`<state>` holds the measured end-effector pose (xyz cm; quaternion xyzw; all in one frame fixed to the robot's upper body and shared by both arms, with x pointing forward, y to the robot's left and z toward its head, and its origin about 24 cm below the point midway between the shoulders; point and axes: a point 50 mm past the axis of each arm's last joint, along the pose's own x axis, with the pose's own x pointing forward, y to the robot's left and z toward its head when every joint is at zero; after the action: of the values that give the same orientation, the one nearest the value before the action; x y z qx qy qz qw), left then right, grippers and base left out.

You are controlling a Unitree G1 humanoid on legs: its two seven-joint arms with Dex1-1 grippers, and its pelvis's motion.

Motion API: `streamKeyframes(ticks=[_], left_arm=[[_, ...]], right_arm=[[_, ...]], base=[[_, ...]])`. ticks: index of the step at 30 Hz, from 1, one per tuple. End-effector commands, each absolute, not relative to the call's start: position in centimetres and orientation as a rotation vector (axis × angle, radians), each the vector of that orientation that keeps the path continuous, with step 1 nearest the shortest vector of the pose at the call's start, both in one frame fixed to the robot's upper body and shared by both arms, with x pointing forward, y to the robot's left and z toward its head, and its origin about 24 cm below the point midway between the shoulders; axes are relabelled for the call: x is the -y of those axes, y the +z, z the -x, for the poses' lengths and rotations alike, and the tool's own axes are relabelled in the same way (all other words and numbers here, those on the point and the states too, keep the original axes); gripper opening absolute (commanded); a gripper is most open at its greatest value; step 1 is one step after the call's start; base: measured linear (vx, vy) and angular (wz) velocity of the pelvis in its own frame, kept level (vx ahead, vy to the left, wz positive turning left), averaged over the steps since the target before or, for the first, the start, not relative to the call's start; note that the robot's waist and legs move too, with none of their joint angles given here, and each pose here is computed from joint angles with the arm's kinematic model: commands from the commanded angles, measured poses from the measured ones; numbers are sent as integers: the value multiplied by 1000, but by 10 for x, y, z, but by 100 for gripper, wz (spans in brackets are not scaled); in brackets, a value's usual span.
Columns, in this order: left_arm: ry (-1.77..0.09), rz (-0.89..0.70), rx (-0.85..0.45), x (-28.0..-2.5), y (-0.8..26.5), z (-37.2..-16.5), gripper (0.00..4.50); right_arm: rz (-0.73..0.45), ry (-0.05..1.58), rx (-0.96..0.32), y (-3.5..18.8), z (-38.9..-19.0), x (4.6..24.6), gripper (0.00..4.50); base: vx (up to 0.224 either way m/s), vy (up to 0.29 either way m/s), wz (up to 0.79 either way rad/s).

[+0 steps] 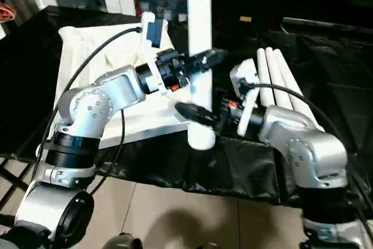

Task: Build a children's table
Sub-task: Pick table leg

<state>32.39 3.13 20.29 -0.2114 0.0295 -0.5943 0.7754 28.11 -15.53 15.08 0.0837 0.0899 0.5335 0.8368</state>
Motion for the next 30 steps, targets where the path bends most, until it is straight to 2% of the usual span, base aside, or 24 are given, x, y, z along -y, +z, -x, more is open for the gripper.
streamKeyframes(ticks=[1, 6, 8, 10, 11, 15, 26, 30], left_arm=[[-1352, 438, -25, -27, 215, -319, 188], [-1458, 441, -9, -29, 216, -309, 188], [-1508, 443, 4, -29, 218, -304, 188], [-1517, 445, 7, -29, 219, -304, 188], [-1521, 450, 10, -28, 220, -303, 188], [-1522, 453, 11, -29, 220, -303, 188], [-1525, 457, 9, -28, 217, -300, 188], [-1525, 459, 11, -28, 217, -300, 188]], right_arm=[[-179, 1142, -181, 155, -278, 159, 403], [-191, 1201, -215, 153, -269, 160, 403], [-198, 1215, -240, 150, -266, 161, 375], [-198, 1215, -251, 148, -266, 160, 369], [-199, 1211, -260, 146, -265, 160, 340], [-193, 1198, -276, 143, -265, 159, 321], [-192, 1181, -273, 140, -266, 157, 225], [-194, 1178, -270, 140, -266, 156, 202]], base=[[0, 0, 0], [0, 0, 0], [0, 0, 0], [0, 0, 0], [0, 0, 0], [0, 0, 0], [0, 0, 0], [0, 0, 0]])
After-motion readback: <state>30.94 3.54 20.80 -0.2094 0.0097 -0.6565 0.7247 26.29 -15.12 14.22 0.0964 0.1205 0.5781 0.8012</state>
